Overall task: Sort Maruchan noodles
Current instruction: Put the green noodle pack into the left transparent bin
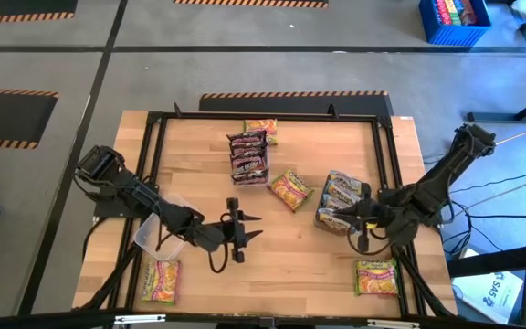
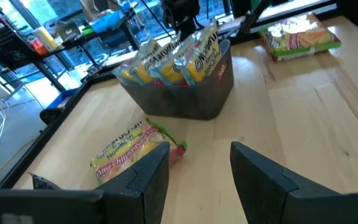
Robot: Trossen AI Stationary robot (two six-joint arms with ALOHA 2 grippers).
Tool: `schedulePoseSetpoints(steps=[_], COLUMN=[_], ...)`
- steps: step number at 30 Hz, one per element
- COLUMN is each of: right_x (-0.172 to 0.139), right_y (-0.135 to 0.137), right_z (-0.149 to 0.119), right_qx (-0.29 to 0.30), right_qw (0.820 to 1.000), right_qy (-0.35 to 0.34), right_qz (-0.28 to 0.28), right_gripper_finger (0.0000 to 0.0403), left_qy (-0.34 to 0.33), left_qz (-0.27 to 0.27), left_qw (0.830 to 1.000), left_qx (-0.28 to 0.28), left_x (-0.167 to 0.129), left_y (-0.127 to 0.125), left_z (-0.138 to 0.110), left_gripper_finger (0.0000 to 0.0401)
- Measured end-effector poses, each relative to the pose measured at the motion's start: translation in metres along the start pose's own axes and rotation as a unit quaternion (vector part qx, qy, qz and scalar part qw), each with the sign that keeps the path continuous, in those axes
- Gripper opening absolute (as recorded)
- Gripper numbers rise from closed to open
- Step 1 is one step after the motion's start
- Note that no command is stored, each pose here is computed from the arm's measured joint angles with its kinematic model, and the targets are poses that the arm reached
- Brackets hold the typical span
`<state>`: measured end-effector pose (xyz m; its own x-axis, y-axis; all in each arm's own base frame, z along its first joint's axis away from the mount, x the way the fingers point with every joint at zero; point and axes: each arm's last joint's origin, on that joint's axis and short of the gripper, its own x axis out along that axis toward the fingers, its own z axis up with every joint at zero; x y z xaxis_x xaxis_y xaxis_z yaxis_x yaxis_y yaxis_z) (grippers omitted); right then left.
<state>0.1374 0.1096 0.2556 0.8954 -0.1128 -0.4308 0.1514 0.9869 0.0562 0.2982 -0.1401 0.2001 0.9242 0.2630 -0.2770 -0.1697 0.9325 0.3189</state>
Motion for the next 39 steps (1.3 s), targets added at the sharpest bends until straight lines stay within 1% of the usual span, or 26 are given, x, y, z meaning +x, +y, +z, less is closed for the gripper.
schedulePoseSetpoints(steps=[4,9,11,14,19,23,27,30,33,35,39], right_x=[0.004,0.032,0.047,0.069,0.099,0.120,0.139,0.155,0.171,0.181,0.196], right_y=[0.002,-0.003,-0.009,-0.023,-0.049,-0.066,-0.079,-0.092,-0.105,-0.112,-0.119], right_z=[0.010,0.015,0.015,0.015,0.014,0.019,0.032,0.038,0.036,0.031,0.017], right_qx=[-0.011,-0.028,-0.031,-0.015,0.024,0.058,0.060,0.069,0.078,0.087,0.094], right_qw=[0.999,0.999,0.999,0.998,0.995,0.993,0.990,0.985,0.976,0.969,0.959], right_qy=[-0.034,-0.020,0.002,0.035,0.076,0.091,0.098,0.127,0.167,0.193,0.235], right_qz=[-0.005,-0.025,-0.031,-0.046,-0.060,-0.052,-0.081,-0.096,-0.112,-0.124,-0.128], right_gripper_finger=[0.0018,0.0018,0.0018,0.0018,0.0018,0.0018,0.0018,0.0018,0.0018,0.0018,0.0018], left_qy=[0.021,0.039,0.052,0.065,0.057,0.060,0.062,0.072,0.078,0.079,0.085], left_qz=[-0.001,-0.019,-0.022,-0.029,-0.052,-0.046,-0.044,-0.041,-0.040,-0.041,-0.043], left_qw=[1.000,0.999,0.998,0.997,0.997,0.997,0.997,0.996,0.996,0.996,0.995], left_qx=[-0.010,-0.007,0.001,0.006,0.014,0.015,0.016,0.016,0.017,0.011,0.015], left_x=[0.001,0.010,0.013,0.019,0.023,0.025,0.026,0.027,0.027,0.027,0.025], left_y=[-0.001,-0.009,-0.013,-0.021,-0.038,-0.037,-0.035,-0.033,-0.033,-0.034,-0.035], left_z=[-0.006,-0.019,-0.026,-0.038,-0.049,-0.051,-0.052,-0.054,-0.056,-0.056,-0.057], left_gripper_finger=[0.0163,0.0163,0.0163,0.0163,0.0163,0.0163,0.0163,0.0163,0.0163,0.0163,0.0163])
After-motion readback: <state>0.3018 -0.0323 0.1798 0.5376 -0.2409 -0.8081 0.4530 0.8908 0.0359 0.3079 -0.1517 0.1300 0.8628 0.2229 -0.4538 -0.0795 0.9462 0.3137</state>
